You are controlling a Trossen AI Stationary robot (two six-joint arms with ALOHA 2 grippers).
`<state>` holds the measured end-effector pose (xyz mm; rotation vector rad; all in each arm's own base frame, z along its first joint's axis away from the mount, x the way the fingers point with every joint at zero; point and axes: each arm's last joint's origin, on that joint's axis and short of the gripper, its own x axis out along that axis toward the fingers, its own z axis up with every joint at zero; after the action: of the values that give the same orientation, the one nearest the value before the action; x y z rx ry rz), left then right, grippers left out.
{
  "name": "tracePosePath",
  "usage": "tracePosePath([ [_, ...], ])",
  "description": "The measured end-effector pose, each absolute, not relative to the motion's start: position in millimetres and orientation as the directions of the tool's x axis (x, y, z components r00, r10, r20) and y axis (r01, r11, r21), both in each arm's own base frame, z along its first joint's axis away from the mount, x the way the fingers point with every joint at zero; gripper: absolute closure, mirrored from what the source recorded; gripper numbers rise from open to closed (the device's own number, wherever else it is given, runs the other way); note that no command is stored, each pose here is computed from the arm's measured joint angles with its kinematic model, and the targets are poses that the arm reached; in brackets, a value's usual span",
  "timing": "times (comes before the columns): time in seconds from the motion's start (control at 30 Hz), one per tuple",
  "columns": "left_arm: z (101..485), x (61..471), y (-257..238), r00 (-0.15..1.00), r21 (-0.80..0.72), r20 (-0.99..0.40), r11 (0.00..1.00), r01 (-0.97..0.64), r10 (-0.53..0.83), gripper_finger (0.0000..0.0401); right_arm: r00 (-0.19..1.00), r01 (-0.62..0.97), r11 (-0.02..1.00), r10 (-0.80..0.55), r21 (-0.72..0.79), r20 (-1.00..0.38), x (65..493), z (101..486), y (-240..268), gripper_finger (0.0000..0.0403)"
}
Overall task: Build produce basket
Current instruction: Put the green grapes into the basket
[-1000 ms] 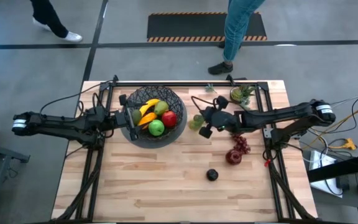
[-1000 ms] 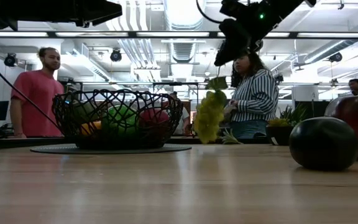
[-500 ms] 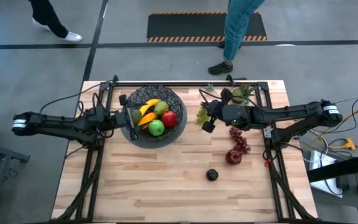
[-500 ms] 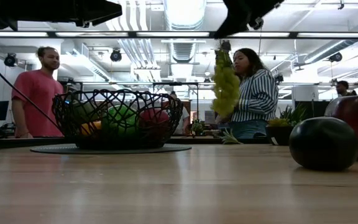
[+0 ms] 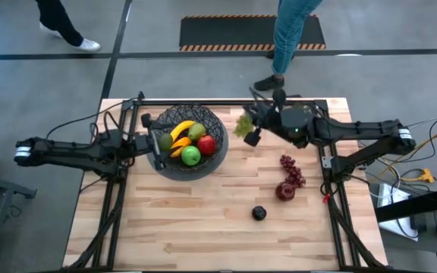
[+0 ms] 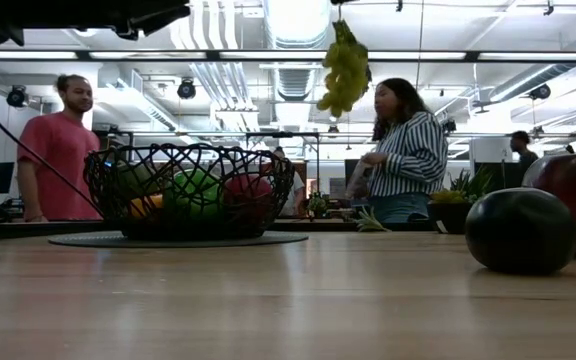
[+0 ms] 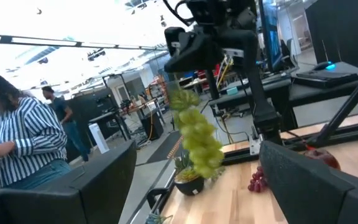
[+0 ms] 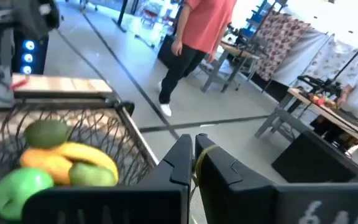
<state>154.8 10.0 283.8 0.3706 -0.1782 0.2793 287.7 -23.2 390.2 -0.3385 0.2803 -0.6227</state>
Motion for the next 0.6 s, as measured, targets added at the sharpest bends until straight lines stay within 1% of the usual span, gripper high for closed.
tracePosePath([
  [0.27, 285, 153, 2, 0.956, 0.331, 0.234, 0.91, -0.249, 0.177, 0.0079, 0.806, 0.526, 0.783, -0.583, -0.333, -0.098, 286, 416, -48, 0.0394],
  [0.6, 293, 143, -6, 0.951, 0.318, 0.285, 0.925, -0.207, 0.115, 0.0079, 0.837, 0.523, 0.807, -0.547, -0.273, -0.013, 289, 422, -75, 0.0394],
])
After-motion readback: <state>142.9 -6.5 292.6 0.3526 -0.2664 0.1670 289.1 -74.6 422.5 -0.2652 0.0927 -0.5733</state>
